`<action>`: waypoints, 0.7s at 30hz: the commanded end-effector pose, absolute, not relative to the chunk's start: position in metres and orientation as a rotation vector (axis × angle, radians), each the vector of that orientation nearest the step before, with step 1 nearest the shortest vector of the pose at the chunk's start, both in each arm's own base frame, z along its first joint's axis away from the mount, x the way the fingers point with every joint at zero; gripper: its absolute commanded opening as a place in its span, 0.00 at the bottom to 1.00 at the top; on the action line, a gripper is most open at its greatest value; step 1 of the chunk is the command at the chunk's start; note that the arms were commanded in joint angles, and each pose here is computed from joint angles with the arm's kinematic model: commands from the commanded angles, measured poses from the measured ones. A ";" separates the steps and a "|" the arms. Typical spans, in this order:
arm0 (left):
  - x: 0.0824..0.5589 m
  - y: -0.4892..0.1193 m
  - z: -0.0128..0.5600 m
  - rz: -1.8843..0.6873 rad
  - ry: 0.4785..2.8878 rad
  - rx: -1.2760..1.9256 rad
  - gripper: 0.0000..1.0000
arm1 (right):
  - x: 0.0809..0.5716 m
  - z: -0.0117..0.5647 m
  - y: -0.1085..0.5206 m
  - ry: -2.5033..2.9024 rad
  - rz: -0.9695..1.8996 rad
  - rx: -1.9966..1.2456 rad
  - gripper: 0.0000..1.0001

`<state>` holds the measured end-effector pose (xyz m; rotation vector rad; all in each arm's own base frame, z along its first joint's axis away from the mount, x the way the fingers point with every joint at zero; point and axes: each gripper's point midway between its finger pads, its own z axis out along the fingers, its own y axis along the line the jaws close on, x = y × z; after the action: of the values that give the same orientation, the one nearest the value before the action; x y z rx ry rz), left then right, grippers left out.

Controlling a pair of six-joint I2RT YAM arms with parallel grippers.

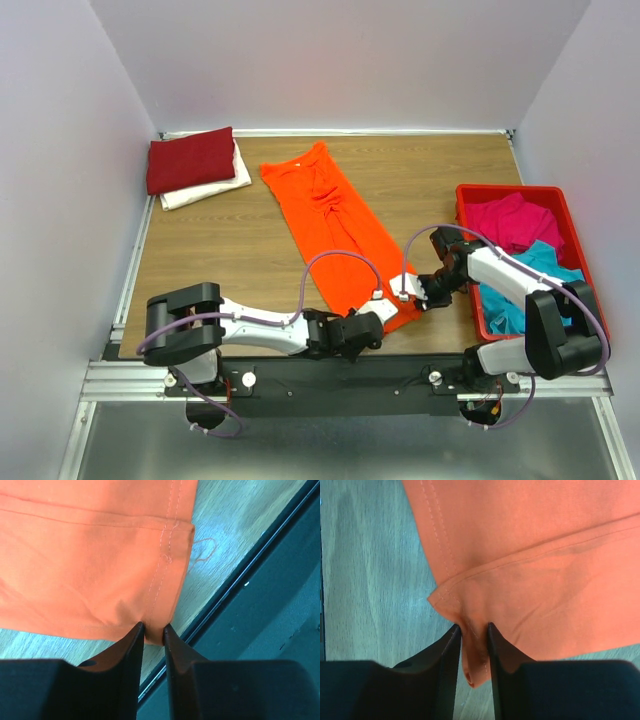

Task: Fold and stack the t-shirts
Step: Fold the tshirt

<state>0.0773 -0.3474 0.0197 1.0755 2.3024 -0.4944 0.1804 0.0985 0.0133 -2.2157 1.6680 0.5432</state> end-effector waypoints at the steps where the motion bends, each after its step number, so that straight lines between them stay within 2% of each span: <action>1: 0.070 -0.317 -0.011 -0.304 2.393 1.115 0.34 | 0.170 -0.001 0.091 1.746 0.565 -2.205 0.33; 10: 0.064 -0.326 0.007 -0.335 2.361 1.081 0.48 | 0.167 -0.003 0.091 1.769 0.572 -2.196 0.29; 21: 0.066 -0.334 0.035 -0.234 2.282 0.970 0.53 | 0.169 0.000 0.092 1.775 0.574 -2.175 0.29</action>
<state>0.0557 -0.3377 0.0260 1.0595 2.3115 -0.3279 0.1817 0.1009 0.0137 -2.1598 1.7163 0.5506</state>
